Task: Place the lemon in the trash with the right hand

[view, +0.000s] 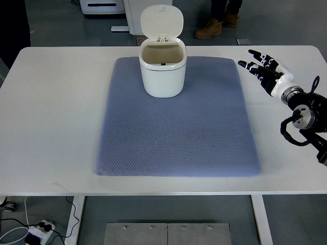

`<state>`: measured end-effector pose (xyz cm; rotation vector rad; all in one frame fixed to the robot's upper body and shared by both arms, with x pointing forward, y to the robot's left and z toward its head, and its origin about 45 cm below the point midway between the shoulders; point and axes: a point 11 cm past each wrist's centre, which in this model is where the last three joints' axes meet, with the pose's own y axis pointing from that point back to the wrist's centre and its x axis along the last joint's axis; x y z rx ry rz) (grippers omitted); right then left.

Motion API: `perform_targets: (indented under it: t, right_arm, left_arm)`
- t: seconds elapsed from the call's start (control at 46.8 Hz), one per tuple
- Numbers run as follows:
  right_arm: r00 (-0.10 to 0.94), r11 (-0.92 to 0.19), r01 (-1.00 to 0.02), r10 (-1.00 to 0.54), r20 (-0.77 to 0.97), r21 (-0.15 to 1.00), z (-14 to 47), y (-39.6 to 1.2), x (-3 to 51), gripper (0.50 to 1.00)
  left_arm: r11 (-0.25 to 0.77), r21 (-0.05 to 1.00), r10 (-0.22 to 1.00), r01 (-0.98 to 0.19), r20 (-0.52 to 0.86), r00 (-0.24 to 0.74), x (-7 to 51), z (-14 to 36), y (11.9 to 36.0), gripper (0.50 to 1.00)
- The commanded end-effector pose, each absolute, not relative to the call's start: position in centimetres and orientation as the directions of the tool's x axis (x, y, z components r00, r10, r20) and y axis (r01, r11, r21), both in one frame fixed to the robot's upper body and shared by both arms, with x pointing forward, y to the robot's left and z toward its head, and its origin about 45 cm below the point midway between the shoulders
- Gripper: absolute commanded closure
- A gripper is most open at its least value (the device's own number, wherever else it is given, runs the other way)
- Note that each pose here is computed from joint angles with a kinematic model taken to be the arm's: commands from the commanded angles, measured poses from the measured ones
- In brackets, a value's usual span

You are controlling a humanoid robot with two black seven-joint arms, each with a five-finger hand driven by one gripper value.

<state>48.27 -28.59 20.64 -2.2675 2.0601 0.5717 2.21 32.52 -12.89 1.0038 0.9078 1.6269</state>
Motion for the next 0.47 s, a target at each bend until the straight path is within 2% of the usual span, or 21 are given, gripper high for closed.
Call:
perform_targets:
  t: [0.0,0.449]
  right_arm:
    - [0.044,-0.114,-0.968,-0.955,-0.295,0.224,20.4,-28.5,48.4,0.500]
    - [-0.006,-0.059,-0.973,-0.961,-0.276,0.225,20.1,-30.2,48.7,0.500]
  left_arm:
    - [-0.240,0.906,0.966,-0.348,0.187,-0.178,2.2,-12.9,32.5,0.500]
    - [-0.240,0.906,0.966,-0.349,0.187,-0.178,2.2,-12.9,32.5,0.500]
